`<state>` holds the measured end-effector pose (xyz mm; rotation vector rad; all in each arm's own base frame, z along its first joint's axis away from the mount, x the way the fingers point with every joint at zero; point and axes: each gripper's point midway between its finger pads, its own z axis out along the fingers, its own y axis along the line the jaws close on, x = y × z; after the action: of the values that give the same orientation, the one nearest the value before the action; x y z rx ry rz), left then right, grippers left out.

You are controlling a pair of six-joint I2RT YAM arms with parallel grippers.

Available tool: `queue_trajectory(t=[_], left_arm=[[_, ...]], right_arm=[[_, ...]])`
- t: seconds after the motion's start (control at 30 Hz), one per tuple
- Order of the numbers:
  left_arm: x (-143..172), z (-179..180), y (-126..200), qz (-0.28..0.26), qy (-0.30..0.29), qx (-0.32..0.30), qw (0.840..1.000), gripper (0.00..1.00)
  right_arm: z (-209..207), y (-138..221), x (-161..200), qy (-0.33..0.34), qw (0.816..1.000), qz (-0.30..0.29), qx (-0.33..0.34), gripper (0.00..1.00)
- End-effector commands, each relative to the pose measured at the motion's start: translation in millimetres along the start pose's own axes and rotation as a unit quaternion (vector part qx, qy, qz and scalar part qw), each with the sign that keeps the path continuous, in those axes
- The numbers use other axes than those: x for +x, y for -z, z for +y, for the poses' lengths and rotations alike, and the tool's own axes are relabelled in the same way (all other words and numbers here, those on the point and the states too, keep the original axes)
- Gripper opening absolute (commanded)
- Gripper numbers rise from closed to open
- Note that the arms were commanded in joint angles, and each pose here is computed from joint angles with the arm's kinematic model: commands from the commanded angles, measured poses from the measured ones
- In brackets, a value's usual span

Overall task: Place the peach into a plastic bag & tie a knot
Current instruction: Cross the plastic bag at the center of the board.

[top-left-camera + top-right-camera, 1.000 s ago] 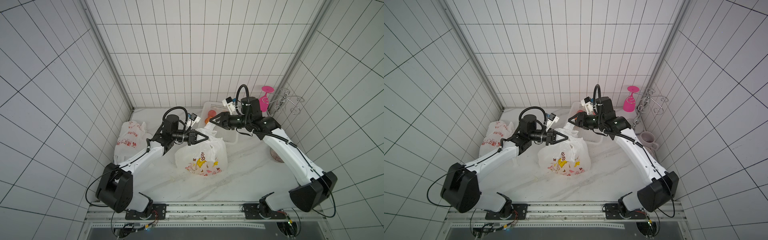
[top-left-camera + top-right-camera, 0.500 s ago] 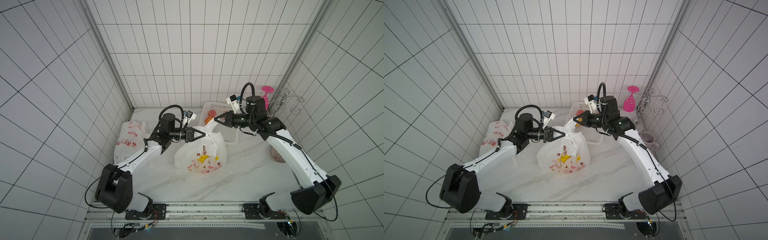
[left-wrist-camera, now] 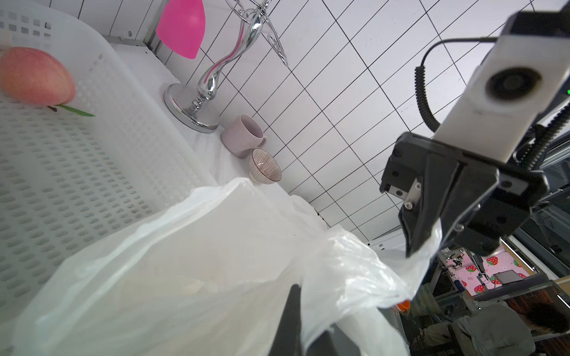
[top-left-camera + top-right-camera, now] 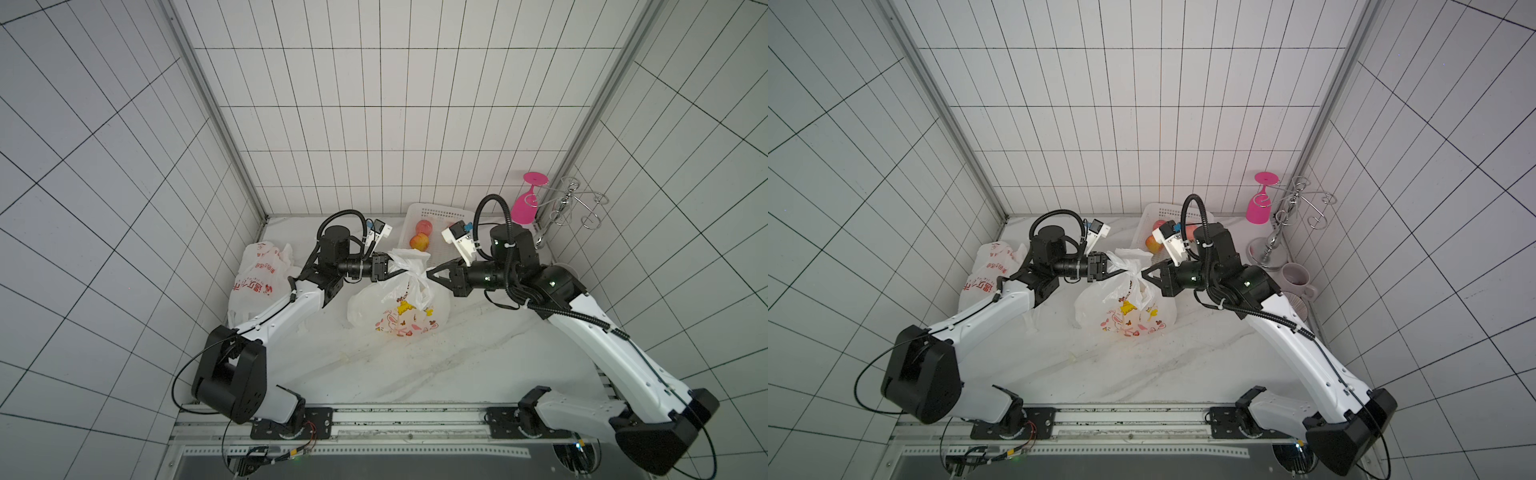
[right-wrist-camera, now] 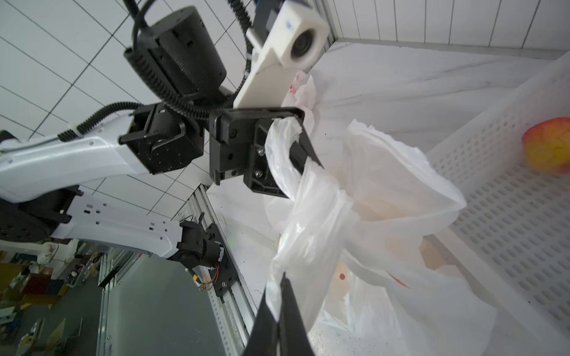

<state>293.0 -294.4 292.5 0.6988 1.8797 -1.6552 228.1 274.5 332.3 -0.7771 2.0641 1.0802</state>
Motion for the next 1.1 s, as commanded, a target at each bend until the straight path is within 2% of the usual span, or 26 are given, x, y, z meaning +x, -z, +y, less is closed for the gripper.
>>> queue_trajectory(t=[0.0,0.2,0.37,0.5,0.8,1.07], left_arm=[[-9,-2,0,-0.008,-0.005,0.002,1.0,0.05],[-7,-7,2,-0.004,-0.01,0.004,1.0,0.05],[-4,-7,1,0.003,-0.013,0.005,1.0,0.05],[5,-4,3,0.017,-0.032,-0.006,0.999,0.09],[18,4,14,0.016,-0.082,-0.032,0.996,0.33],[29,4,13,0.018,-0.116,-0.044,0.992,0.62]], right_arm=[[-11,-15,32,0.057,0.997,0.038,0.023,0.0],[-52,-36,65,0.051,0.992,0.078,0.084,0.0],[-62,-48,54,0.047,0.993,0.053,0.093,0.0],[-71,-49,49,0.037,0.994,0.041,0.093,0.0],[-71,-50,40,-0.001,0.998,0.013,0.054,0.0],[-71,-55,41,-0.011,0.999,0.014,0.042,0.0]])
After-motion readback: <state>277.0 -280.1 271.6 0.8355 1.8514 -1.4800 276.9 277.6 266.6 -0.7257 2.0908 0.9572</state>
